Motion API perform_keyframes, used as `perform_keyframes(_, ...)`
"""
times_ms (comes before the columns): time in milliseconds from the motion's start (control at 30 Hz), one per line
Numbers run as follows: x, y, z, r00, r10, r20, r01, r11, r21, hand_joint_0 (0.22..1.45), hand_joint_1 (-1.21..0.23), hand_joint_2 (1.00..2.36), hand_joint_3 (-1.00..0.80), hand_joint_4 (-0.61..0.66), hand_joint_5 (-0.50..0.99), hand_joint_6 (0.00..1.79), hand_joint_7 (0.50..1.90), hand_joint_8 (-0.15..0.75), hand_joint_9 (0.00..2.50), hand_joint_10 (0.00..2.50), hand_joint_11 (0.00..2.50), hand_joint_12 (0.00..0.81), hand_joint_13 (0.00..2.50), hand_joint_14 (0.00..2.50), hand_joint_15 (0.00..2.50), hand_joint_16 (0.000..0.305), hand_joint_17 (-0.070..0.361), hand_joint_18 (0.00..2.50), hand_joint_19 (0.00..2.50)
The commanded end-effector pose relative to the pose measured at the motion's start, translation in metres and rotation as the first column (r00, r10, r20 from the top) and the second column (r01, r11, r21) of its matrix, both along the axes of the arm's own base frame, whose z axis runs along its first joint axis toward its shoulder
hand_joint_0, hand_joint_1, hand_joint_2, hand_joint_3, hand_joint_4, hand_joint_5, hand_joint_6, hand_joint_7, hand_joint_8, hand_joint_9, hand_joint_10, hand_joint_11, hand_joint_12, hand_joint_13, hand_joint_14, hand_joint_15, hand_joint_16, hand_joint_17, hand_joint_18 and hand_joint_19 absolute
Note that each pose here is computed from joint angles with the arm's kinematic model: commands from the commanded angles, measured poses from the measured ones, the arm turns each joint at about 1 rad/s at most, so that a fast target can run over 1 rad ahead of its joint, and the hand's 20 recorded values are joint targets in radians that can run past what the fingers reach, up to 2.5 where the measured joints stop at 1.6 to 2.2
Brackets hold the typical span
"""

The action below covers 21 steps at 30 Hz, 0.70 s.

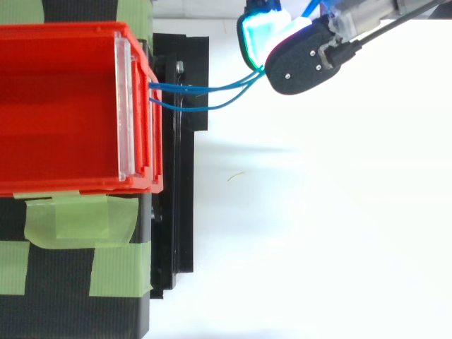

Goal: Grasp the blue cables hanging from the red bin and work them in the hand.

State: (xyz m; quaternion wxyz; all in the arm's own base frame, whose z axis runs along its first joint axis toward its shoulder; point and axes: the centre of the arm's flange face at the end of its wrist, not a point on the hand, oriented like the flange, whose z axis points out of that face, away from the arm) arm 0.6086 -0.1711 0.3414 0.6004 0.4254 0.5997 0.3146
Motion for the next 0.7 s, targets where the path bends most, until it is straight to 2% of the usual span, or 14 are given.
perform_keyframes(0, -0.001, 0.0, -0.001, 0.9999, 0.008, -0.007, -0.008, 1.0, 0.004, 0.89, -0.65, 1.02, -0.31, 0.22, 0.4, 0.38, 1.32, 0.334, 0.84, 2.5, 2.41, 0.468, 1.1, 2.5, 1.58, 0.052, 0.117, 1.22, 0.61)
perform_keyframes(167, -0.004, 0.005, -0.004, 0.9989, 0.027, -0.039, -0.026, 0.9992, 0.03, 0.89, -0.65, 1.02, -0.31, 0.23, 0.38, 0.42, 1.32, 0.337, 0.83, 2.5, 2.42, 0.475, 1.09, 2.5, 1.62, 0.052, 0.116, 1.22, 0.62)
perform_keyframes(200, -0.004, 0.005, -0.004, 0.9989, 0.027, -0.039, -0.026, 0.9992, 0.03, 0.89, -0.65, 1.02, -0.3, 0.23, 0.38, 0.43, 1.31, 0.333, 0.83, 2.5, 2.41, 0.477, 1.09, 2.5, 1.62, 0.051, 0.116, 1.22, 0.62)
perform_keyframes(233, -0.005, 0.006, -0.005, 0.9985, 0.027, -0.048, -0.024, 0.9981, 0.057, 0.89, -0.65, 1.02, -0.3, 0.23, 0.38, 0.43, 1.31, 0.334, 0.83, 2.5, 2.44, 0.473, 1.08, 2.5, 1.59, 0.052, 0.117, 1.22, 0.62)
perform_keyframes(367, -0.005, 0.008, -0.006, 0.9983, 0.024, -0.053, -0.019, 0.9957, 0.091, 0.89, -0.65, 1.02, -0.28, 0.23, 0.36, 0.47, 1.31, 0.33, 0.81, 2.5, 2.42, 0.478, 1.08, 2.5, 1.59, 0.051, 0.115, 1.21, 0.64)
perform_keyframes(500, -0.004, 0.011, -0.006, 0.9982, 0.028, -0.053, -0.023, 0.9956, 0.091, 0.89, -0.65, 1.02, -0.27, 0.23, 0.35, 0.51, 1.29, 0.332, 0.8, 2.5, 2.45, 0.477, 1.07, 2.5, 1.6, 0.051, 0.115, 1.2, 0.64)
perform_keyframes(667, -0.001, 0.024, -0.006, 0.9974, 0.05, -0.053, -0.045, 0.995, 0.09, 0.89, -0.65, 1.02, -0.26, 0.23, 0.35, 0.53, 1.27, 0.338, 0.8, 2.5, 2.44, 0.476, 1.07, 2.5, 1.6, 0.052, 0.116, 1.2, 0.65)
